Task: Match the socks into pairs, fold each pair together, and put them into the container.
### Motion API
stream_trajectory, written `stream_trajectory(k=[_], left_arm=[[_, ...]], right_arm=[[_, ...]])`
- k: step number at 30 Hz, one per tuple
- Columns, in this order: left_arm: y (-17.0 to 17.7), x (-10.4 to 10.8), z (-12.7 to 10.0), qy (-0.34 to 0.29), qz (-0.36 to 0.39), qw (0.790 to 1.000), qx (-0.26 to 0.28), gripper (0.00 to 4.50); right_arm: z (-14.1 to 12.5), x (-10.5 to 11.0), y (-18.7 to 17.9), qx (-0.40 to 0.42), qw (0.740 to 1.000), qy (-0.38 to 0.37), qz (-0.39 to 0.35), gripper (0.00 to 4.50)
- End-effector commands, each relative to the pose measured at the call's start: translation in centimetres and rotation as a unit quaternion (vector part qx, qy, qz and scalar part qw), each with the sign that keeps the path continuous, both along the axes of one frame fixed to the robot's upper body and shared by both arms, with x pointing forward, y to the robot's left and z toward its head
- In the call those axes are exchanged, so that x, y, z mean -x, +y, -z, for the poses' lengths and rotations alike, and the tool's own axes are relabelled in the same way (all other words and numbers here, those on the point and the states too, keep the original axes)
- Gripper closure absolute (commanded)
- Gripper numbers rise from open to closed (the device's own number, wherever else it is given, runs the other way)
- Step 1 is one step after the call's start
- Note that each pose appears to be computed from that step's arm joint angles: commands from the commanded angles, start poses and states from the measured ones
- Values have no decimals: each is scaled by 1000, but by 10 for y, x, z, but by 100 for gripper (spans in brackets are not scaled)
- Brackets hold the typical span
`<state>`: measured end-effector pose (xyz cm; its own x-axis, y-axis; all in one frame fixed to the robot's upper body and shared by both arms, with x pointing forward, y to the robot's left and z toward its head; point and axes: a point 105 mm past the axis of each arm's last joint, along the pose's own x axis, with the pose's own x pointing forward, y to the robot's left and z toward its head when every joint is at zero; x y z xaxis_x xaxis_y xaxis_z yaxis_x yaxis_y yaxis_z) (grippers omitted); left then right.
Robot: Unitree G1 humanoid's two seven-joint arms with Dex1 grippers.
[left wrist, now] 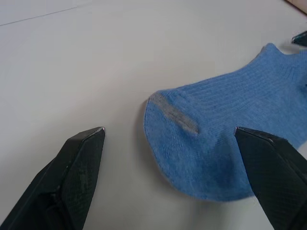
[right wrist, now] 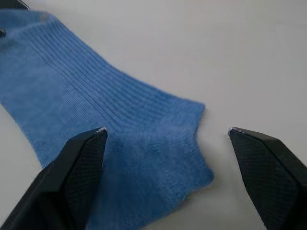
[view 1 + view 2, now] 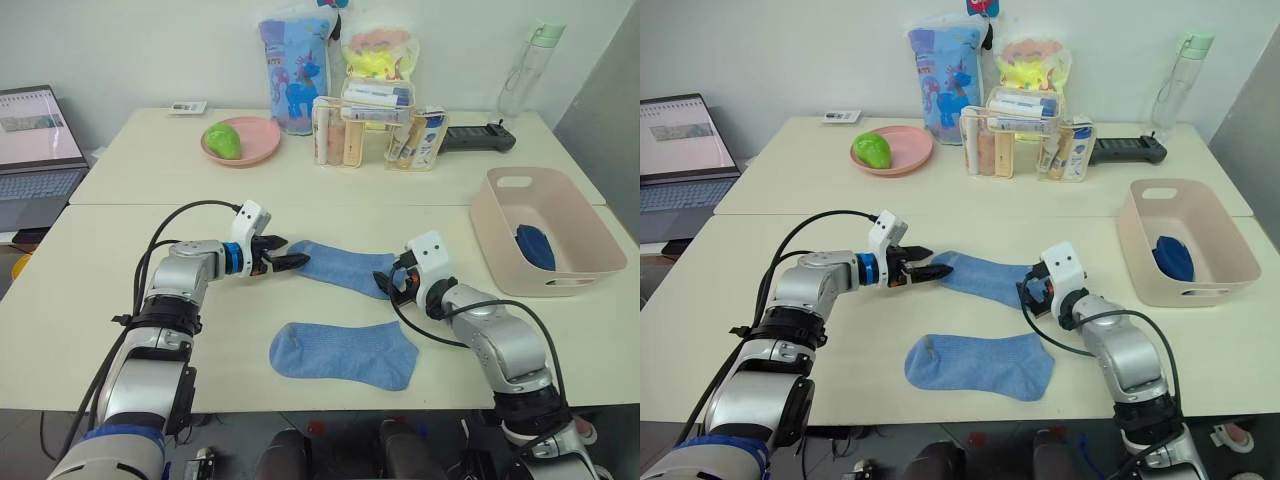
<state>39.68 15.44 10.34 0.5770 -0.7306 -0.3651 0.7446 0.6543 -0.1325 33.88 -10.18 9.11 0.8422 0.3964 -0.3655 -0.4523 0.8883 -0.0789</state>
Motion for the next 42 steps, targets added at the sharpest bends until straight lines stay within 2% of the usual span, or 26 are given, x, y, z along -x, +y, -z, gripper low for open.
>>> stream_trajectory(k=[1, 6, 10, 12, 13, 16, 20, 23, 27, 30, 32, 35, 38, 42], left_arm=[[-11, 4, 11, 22, 9, 1000, -1, 90], [-10, 3, 12, 26, 3, 1000, 4, 247], [-10, 4, 3, 11, 4, 1000, 21, 370], [-11, 4, -12, -4, 2, 999, 38, 435], [-11, 5, -19, -12, 1, 999, 45, 447], [-7, 13, -40, -25, -9, 997, 77, 447], [-1, 38, -64, -27, 11, 994, 107, 447], [2, 87, -74, 25, 79, 987, 140, 447], [13, 121, -50, 89, 71, 987, 118, 447], [10, 150, -25, 144, 54, 980, 126, 447], [9, 160, -14, 153, 45, 980, 121, 447], [8, 166, 1, 147, 33, 983, 101, 447], [11, 159, 11, 137, -6, 985, 103, 447], [11, 158, 15, 127, -9, 987, 100, 447]], right_arm=[[-4, 3, -2, -12, 1000, 3, -5, 129], [-6, 10, 6, -42, 999, 18, -20, 308], [-14, 12, 9, -50, 998, 5, -28, 448], [-21, 14, 10, -58, 998, -2, -34, 450], [-24, 14, 11, -60, 997, -5, -37, 450], [-36, 20, 13, -75, 996, -14, -50, 450], [-57, 39, 20, -119, 988, -11, -101, 450], [-69, 71, 23, -142, 974, 12, -174, 450], [-67, 97, 15, -137, 968, 45, -205, 450], [-57, 125, 17, -116, 959, 87, -244, 450], [-52, 131, 17, -110, 958, 100, -245, 450], [-43, 132, 15, -99, 961, 114, -233, 450], [-33, 128, 12, -83, 966, 124, -210, 450], [-20, 127, 7, -55, 969, 138, -196, 450]])
